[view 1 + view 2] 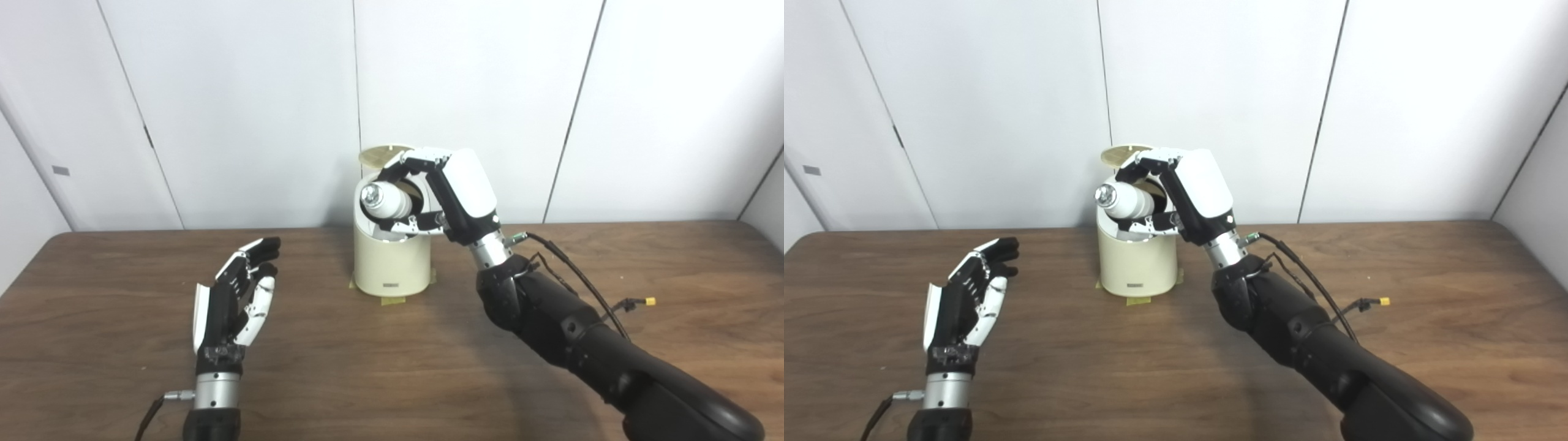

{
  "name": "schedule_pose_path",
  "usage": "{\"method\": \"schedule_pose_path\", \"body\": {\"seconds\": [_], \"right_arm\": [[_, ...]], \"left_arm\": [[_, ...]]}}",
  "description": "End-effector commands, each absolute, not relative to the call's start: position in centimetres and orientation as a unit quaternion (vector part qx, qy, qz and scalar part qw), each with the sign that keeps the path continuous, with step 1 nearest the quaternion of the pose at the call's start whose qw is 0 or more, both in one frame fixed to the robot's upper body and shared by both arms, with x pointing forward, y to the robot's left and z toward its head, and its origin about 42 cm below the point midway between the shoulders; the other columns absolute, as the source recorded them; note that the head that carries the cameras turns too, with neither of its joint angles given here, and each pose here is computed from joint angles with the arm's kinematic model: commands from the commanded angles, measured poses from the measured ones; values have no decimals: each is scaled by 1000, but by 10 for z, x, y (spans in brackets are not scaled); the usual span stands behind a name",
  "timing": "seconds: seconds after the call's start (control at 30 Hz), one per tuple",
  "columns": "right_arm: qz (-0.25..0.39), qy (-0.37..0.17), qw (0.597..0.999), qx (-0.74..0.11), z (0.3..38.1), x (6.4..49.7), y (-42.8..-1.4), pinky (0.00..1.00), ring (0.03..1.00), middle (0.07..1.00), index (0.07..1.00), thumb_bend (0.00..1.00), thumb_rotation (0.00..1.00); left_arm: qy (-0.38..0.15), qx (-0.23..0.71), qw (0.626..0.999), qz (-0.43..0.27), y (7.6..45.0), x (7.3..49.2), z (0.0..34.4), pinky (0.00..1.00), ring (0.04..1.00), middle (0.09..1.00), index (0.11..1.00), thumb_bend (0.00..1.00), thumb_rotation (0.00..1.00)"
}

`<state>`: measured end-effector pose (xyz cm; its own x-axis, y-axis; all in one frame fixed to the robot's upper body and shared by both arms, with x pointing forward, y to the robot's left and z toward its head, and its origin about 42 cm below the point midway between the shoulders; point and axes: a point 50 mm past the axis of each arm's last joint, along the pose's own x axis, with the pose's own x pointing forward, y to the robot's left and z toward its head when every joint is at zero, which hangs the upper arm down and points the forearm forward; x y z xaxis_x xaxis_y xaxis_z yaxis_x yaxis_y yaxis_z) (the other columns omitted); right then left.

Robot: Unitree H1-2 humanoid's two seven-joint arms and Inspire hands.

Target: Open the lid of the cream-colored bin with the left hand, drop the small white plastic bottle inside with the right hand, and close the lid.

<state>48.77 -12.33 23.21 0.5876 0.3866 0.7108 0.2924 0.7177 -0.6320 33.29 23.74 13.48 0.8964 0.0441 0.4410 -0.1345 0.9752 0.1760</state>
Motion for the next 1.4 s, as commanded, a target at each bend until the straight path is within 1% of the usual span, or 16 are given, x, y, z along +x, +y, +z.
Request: {"method": "schedule_pose_path", "body": {"seconds": [0.0,0.03,0.07,0.1,0.2,0.23,0.27,0.33,0.4,0.63,0.77,1.03,1.2,1.27,1.33,1.37], "right_arm": [[10,-480,800,-359,257,496,-127,470,539,495,483,531,0],[11,-478,801,-360,256,496,-127,473,542,495,484,531,0],[11,-477,802,-360,256,496,-128,483,553,545,488,526,80],[12,-476,802,-361,255,496,-128,487,559,565,490,524,107],[12,-474,803,-362,255,496,-128,494,569,589,492,523,133],[12,-474,802,-362,254,496,-128,497,572,593,543,738,102],[12,-474,802,-362,254,496,-128,499,575,597,577,872,82],[11,-475,801,-363,254,496,-128,503,580,601,598,947,71],[10,-475,801,-364,254,496,-128,507,584,603,606,968,74],[10,-473,803,-361,254,496,-129,513,589,608,613,976,86],[10,-474,803,-361,255,496,-129,512,586,608,610,966,94],[9,-477,803,-357,256,495,-128,500,575,599,600,948,90],[4,-484,803,-349,257,493,-127,470,533,562,560,872,127],[-1,-485,805,-340,258,492,-126,438,483,525,530,838,157],[-9,-483,813,-325,258,491,-126,410,444,492,504,827,175],[-13,-483,815,-319,259,490,-125,397,427,475,493,679,163]], "left_arm": [[-174,104,978,42,230,304,96,684,765,773,757,296,581],[-175,105,978,42,230,304,96,686,766,773,757,297,584],[-175,104,978,42,230,304,95,687,766,773,757,295,585],[-175,103,978,42,230,304,95,689,767,774,757,295,584],[-174,102,978,41,230,304,96,687,768,776,758,295,582],[-174,102,979,41,230,304,96,682,768,776,758,297,584],[-173,102,979,41,230,304,96,679,767,775,757,299,585],[-174,104,978,41,230,304,96,683,768,775,758,300,590],[-175,103,978,41,230,305,95,682,767,775,759,292,586],[-175,110,978,42,230,305,95,665,761,771,758,302,601],[-175,109,978,39,230,305,96,676,765,774,759,298,621],[-174,107,978,39,230,305,95,678,767,774,759,303,614],[-173,106,979,38,230,305,96,684,770,778,762,311,609],[-174,106,978,39,230,306,95,687,768,775,759,306,604],[-174,107,978,39,230,306,95,686,768,774,759,307,605],[-174,106,978,40,230,306,95,685,767,774,759,303,605]]}}
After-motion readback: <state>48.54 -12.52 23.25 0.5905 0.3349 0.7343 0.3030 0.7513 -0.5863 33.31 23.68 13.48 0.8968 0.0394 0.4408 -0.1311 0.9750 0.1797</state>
